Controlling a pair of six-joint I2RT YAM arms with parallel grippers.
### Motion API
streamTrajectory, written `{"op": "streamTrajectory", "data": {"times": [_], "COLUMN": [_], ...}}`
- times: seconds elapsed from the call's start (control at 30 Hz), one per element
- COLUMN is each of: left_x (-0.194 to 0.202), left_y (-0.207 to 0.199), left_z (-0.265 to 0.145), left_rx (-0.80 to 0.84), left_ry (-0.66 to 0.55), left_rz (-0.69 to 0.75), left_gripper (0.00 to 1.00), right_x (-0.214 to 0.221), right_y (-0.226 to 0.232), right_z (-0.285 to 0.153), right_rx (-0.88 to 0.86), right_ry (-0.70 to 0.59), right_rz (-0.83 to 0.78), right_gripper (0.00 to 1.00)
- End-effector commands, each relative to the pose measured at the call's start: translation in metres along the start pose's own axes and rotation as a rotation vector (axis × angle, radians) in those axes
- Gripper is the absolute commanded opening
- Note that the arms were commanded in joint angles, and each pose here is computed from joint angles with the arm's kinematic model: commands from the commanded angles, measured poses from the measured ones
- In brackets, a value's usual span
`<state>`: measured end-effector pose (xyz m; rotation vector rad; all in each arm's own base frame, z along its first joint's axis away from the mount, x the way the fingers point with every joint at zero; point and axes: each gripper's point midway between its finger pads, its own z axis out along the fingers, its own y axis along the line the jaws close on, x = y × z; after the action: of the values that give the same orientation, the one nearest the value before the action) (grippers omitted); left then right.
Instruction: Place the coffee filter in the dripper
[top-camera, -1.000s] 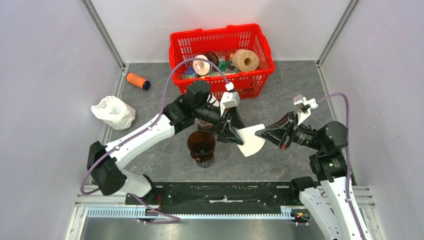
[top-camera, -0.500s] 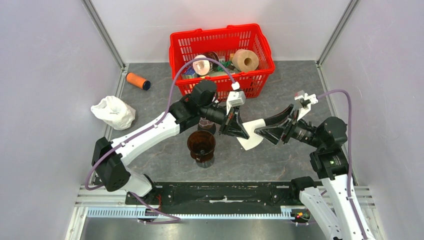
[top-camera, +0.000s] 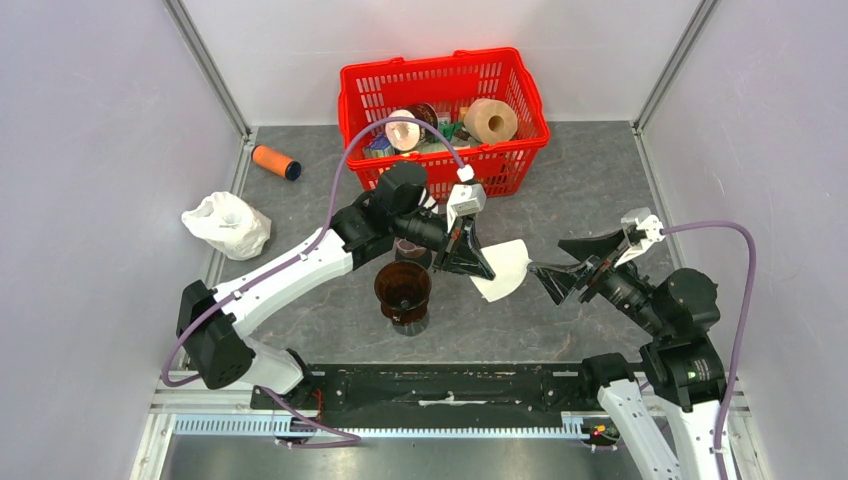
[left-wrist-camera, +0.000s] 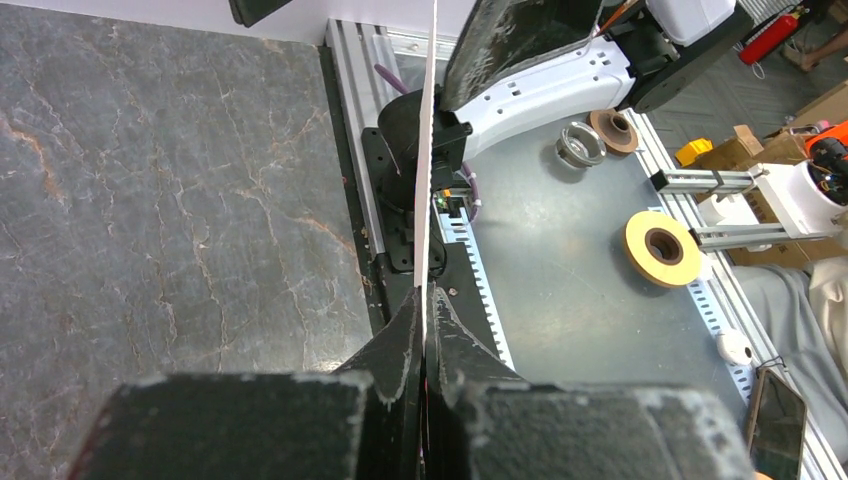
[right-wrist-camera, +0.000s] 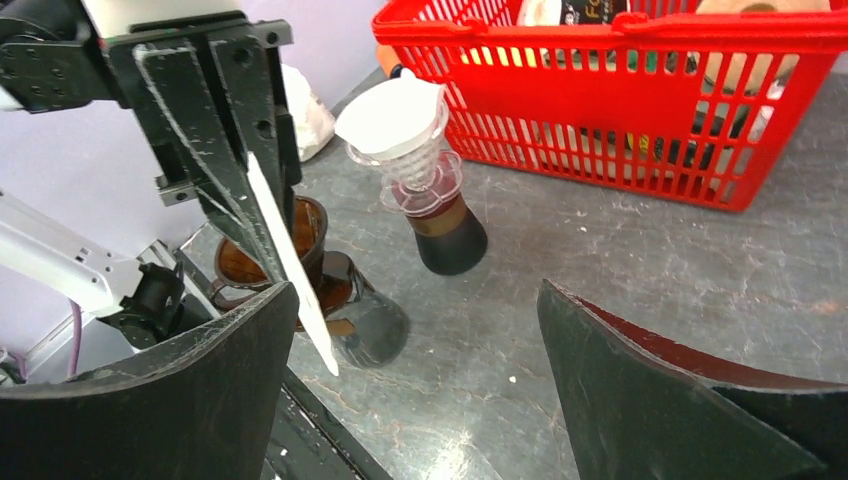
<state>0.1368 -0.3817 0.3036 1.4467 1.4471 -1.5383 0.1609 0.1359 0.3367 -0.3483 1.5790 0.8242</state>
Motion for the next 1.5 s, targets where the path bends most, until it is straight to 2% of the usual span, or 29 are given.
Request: {"op": "streamTrajectory", "data": {"times": [0.0,0.13,0.2,0.63,1.47], "left_x": [-0.012,-0.012,-0.011,-0.010,-0.009], "left_y": [-0.008,-0.010,-0.010,-0.001,0.008], "left_z": [-0.002,-0.003,-0.003,-0.002,0.000], "left_rx": [0.016,0.028,0.028,-0.019,-0.056], "left_ry": [-0.026,-0.026,-0.026,-0.025,-0.024], "left_rz": [0.073,0.076,0.075,0.057,0.031], "left_gripper": [0.02,0.02,0.02,0.02,0.02], "right_x": [-0.001,-0.004,-0.003,-0.002,-0.011], "right_y": [-0.009,-0.033,-0.036,0.007,0.015], "right_z": [0.002,0.004,0.005,0.005,-0.002], "right_rx": [0.050,0.183,0.193,-0.047,-0.064], "right_ry": [0.019,0.011,0.015,0.035,0.011], "right_rz": [0.000,0.030,0.035,0.018,-0.016], "right_gripper": [0.97,0.97,0.97,0.97,0.97]}}
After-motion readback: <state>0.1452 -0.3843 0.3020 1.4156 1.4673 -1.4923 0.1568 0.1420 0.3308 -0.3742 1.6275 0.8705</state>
